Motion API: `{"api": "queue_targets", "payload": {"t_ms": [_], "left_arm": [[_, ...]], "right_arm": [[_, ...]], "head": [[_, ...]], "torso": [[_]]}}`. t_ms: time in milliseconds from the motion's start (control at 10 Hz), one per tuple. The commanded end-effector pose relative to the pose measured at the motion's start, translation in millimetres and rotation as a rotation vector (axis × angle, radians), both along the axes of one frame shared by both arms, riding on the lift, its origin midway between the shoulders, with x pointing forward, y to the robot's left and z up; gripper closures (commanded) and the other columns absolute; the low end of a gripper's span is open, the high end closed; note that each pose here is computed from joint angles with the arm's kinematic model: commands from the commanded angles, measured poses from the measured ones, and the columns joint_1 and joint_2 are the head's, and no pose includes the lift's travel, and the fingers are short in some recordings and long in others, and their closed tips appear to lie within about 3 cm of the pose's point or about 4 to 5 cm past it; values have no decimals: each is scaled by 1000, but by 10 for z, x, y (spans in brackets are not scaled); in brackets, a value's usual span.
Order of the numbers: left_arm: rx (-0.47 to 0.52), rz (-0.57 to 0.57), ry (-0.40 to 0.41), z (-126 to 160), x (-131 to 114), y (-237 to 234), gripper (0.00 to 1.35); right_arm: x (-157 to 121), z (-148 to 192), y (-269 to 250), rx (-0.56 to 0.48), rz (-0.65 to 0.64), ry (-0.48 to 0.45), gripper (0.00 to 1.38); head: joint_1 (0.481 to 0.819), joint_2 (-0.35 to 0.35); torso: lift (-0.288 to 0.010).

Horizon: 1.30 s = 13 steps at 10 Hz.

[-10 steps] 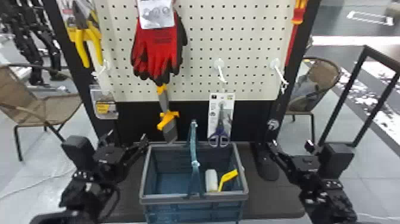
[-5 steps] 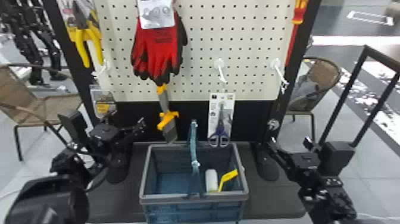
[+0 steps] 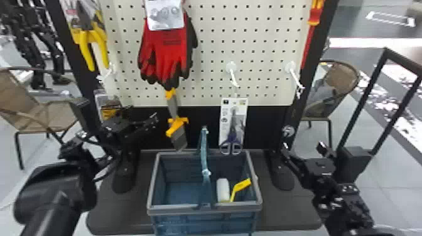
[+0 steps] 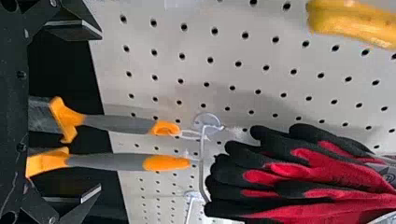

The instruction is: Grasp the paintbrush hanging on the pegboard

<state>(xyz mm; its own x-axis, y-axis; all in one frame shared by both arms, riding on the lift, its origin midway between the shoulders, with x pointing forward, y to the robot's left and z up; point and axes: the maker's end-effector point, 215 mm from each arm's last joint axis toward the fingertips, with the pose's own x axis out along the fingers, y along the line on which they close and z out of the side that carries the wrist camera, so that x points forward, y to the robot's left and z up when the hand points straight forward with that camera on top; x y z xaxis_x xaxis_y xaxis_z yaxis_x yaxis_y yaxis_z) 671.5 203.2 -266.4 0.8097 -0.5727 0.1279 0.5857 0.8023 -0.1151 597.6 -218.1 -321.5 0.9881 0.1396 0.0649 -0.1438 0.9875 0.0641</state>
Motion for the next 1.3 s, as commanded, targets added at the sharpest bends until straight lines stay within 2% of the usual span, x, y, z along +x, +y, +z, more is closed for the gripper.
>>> {"api": "queue_targets", "payload": {"t_ms": [0,400,800,1200], "left_arm": [[-25,-41,2,55,52,-162,160],[-23,-142,7,139,115,-532,160],[-25,-205,35,112,130,-710,160],[14,-277,86,53,120,-848,159]], "right_arm": [[14,13,16,1,4,-2,182],[47,41,70,1,17,-6,182],[83,62,102,2,28,-9,182],[118,98,130,-1,40,-16,182]], "head": [[549,0],[549,0],[549,0],[549,0]], "torso": [[-100],[-100],[-100],[-100]]}}
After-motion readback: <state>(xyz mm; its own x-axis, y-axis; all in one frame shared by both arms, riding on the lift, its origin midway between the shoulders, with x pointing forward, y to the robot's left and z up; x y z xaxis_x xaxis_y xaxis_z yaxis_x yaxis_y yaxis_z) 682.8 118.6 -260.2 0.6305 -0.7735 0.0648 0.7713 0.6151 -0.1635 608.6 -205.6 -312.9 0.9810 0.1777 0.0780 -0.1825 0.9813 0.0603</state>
